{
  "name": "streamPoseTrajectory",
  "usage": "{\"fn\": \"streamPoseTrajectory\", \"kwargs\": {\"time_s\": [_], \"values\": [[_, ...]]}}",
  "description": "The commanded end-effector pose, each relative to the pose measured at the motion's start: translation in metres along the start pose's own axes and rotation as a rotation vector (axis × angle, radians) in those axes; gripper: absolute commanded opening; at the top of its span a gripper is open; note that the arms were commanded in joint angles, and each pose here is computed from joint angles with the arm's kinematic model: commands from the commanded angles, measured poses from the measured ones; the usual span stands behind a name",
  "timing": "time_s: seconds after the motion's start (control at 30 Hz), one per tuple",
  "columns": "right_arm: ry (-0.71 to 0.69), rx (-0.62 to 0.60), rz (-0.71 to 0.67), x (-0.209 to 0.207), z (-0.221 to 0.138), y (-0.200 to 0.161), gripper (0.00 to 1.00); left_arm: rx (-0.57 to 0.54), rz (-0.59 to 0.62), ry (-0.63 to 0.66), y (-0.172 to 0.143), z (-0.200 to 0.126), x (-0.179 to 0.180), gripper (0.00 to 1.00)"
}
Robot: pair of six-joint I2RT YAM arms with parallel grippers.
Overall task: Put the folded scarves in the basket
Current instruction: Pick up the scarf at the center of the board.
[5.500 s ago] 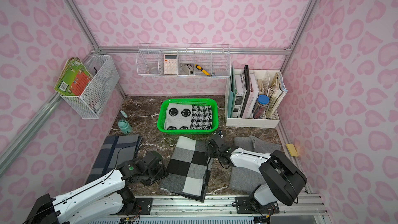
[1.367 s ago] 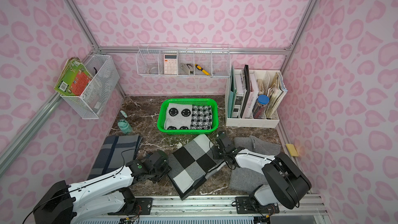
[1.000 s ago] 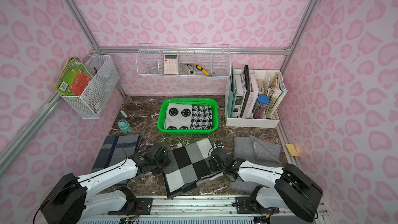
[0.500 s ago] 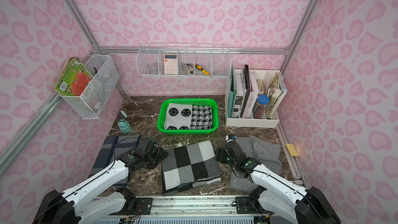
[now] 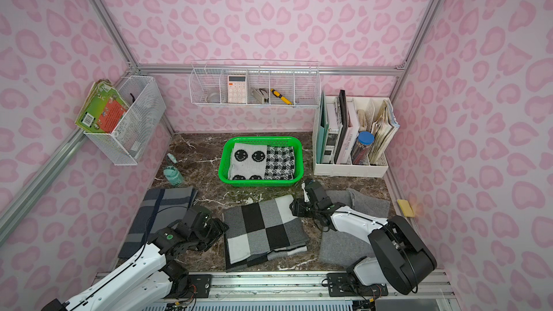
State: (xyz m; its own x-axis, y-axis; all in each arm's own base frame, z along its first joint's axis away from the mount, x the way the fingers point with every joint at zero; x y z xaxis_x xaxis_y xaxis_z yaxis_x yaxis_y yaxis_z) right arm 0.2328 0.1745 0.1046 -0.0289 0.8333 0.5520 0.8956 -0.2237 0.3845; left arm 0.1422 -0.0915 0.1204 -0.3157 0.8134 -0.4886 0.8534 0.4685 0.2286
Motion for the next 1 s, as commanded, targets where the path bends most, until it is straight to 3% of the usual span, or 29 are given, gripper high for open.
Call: {"fn": "streamPoseTrajectory", "kwargs": {"time_s": [0.0,0.17,0.27,0.4,0.6,0.7,0.87,0.93,0.97], "values": [[0.043,-0.013,-0.016,0.008,0.004,0.005,0.66,0.012,-0.007,0.013,-0.001,0.005,0.000,0.66],[0.022,0.020,-0.028,0.010,0.015,-0.003,0.66,0.017,0.002,0.030,0.002,0.013,-0.005,0.66],[0.020,0.038,-0.026,0.010,0.021,-0.008,0.65,0.022,0.015,0.021,0.003,0.019,-0.009,0.58],[0.005,0.055,-0.028,0.011,0.028,-0.015,0.63,0.027,0.012,0.047,0.003,0.026,-0.009,0.56],[0.003,0.076,-0.024,0.012,0.035,-0.022,0.52,0.033,0.003,0.089,0.006,0.039,-0.009,0.52],[0.006,0.074,-0.023,0.012,0.036,-0.022,0.36,0.037,0.023,0.099,0.009,0.043,-0.013,0.44],[0.012,0.072,-0.026,0.013,0.035,-0.022,0.00,0.043,0.067,0.084,0.016,0.044,-0.026,0.11],[0.019,0.065,-0.031,0.015,0.032,-0.023,0.00,0.039,0.084,0.075,0.018,0.042,-0.030,0.00],[0.024,0.059,-0.034,0.016,0.031,-0.022,0.00,0.036,0.092,0.069,0.019,0.041,-0.031,0.00]]}}
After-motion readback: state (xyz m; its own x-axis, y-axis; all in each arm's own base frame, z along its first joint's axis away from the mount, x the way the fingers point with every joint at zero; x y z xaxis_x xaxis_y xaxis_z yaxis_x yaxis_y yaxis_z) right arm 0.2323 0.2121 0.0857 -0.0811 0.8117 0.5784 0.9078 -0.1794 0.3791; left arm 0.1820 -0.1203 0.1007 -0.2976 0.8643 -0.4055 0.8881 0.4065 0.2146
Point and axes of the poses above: each gripper's point midway between its finger pads, its own z axis out along the fingers, its own x axis along the line the jaws close on, y = z × x, the point moved 8 cm from there along -z, back along the fingers, and after that the axes turned 11 degrees about z, right-handed, at the moved point
